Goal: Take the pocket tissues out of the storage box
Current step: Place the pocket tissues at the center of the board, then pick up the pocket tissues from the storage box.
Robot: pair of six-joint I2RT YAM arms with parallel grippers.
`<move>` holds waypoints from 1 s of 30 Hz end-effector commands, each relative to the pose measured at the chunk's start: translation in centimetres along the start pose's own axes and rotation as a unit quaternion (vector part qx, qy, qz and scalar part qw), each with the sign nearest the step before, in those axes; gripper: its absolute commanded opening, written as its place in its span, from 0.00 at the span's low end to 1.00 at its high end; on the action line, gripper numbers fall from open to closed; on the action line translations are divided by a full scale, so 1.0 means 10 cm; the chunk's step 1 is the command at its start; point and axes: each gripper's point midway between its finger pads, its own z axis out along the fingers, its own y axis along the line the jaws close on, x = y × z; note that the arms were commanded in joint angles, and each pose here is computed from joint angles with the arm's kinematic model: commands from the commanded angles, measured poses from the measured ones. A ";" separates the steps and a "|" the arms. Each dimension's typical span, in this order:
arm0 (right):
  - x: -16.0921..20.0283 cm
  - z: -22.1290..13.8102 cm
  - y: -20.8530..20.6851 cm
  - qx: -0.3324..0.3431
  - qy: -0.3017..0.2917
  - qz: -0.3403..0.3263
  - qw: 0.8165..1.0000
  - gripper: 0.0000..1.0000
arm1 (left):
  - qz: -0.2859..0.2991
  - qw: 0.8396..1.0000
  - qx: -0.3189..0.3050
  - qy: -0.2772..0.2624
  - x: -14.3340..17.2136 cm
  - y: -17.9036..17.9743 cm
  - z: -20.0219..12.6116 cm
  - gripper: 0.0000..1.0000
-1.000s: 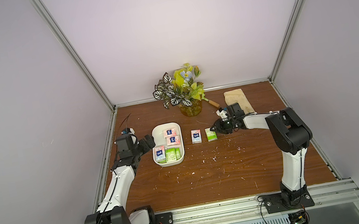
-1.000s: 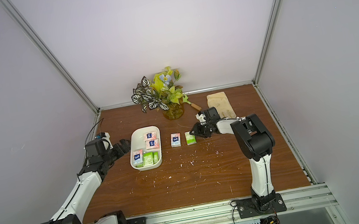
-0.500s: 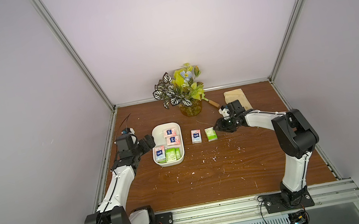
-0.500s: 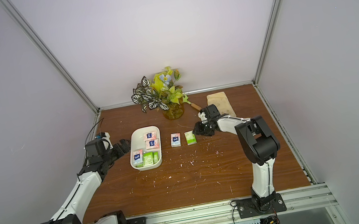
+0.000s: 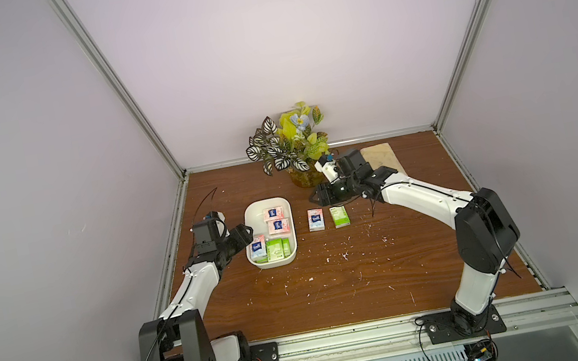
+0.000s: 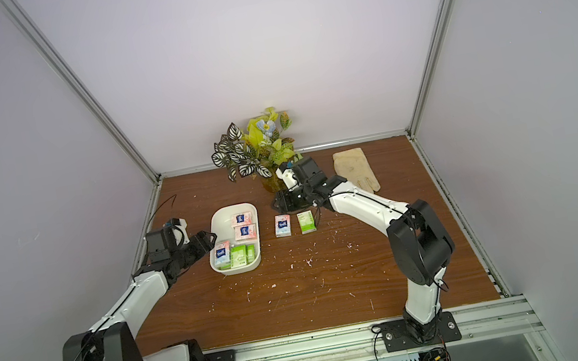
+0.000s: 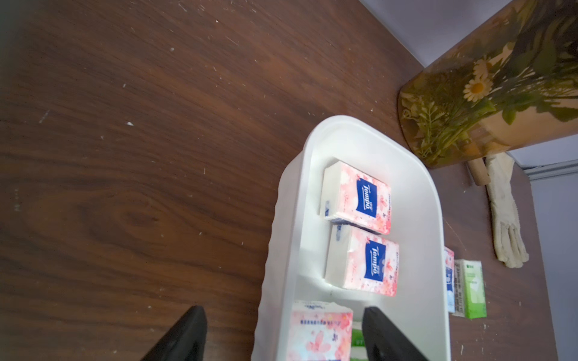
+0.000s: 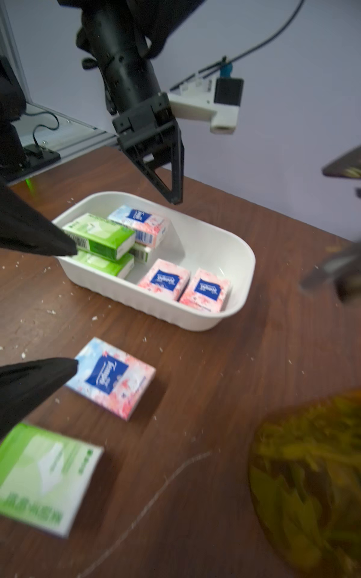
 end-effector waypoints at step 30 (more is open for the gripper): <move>0.69 1.02 0.86 0.118 0.158 0.027 0.980 0.80 | -0.005 1.000 0.009 0.015 0.16 0.09 0.12 0.40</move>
